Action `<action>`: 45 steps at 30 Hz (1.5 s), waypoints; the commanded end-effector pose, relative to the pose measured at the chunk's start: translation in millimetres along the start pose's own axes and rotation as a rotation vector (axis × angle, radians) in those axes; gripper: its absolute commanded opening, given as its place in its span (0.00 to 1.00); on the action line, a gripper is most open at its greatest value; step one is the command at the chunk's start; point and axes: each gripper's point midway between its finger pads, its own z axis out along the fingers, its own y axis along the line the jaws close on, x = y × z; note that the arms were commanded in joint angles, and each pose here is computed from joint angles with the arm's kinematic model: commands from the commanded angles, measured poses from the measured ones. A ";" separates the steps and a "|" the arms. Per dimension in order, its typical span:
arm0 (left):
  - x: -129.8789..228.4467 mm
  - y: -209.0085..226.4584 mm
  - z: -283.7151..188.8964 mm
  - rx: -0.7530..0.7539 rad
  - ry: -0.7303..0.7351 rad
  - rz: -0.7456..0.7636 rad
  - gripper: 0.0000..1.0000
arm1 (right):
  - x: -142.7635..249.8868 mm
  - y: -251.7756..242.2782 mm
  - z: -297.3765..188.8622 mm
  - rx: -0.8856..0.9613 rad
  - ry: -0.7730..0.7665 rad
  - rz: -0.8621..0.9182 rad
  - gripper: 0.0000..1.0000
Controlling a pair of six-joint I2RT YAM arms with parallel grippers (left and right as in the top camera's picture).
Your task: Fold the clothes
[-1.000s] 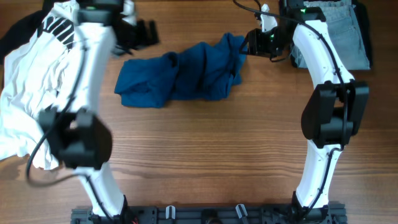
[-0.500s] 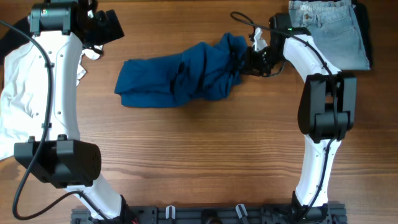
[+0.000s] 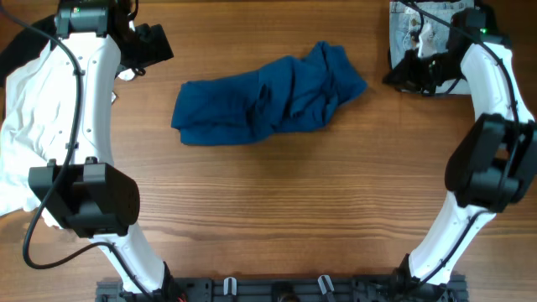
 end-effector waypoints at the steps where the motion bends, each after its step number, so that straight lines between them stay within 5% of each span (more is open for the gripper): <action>1: 0.3 5.5 3.8 -0.022 0.005 -0.005 1.00 | -9.8 63.1 -26.7 0.007 -0.082 -0.221 0.04; 3: 0.3 5.5 3.8 -0.022 0.005 -0.005 1.00 | -15.5 63.3 -28.6 0.106 -0.110 -0.231 0.08; 5: 0.2 5.5 3.8 -0.022 0.004 -0.006 1.00 | -18.7 59.1 -21.9 0.134 -0.111 -0.234 0.28; 7: 0.4 5.5 4.6 -0.023 0.006 -0.006 1.00 | -25.3 38.7 -4.1 0.190 -0.099 -0.246 0.62; 8: 0.5 5.5 5.4 -0.023 0.008 -0.005 1.00 | -26.7 32.0 7.0 0.196 -0.085 -0.270 0.69; 13: 0.6 5.5 5.4 -0.023 0.008 -0.005 1.00 | -26.2 13.3 60.5 0.171 -0.024 -0.311 0.83; 18: 2.2 6.1 5.4 -0.026 0.015 -0.004 1.00 | -18.6 26.9 104.2 -0.051 0.008 -0.292 0.83; 23: 2.2 6.1 5.4 -0.026 0.015 -0.004 1.00 | 0.2 38.4 133.6 -0.190 0.074 -0.263 0.76; 26: 2.2 6.1 5.4 -0.026 0.015 -0.004 1.00 | 7.8 52.1 146.7 -0.221 0.099 -0.271 0.51; 28: 2.4 6.1 5.4 -0.026 0.016 -0.004 1.00 | 6.5 57.9 149.9 -0.223 0.093 -0.276 0.11; 29: 2.5 6.1 5.4 -0.026 0.016 -0.004 1.00 | 4.1 55.4 148.5 -0.209 0.088 -0.251 0.04; 37: 1.7 5.9 5.4 -0.025 0.013 -0.005 1.00 | -24.5 8.2 16.1 -0.013 -0.063 -0.224 0.04; 45: 1.6 5.9 5.4 -0.025 0.012 -0.005 1.00 | -6.8 81.8 -32.9 0.011 -0.093 -0.383 0.04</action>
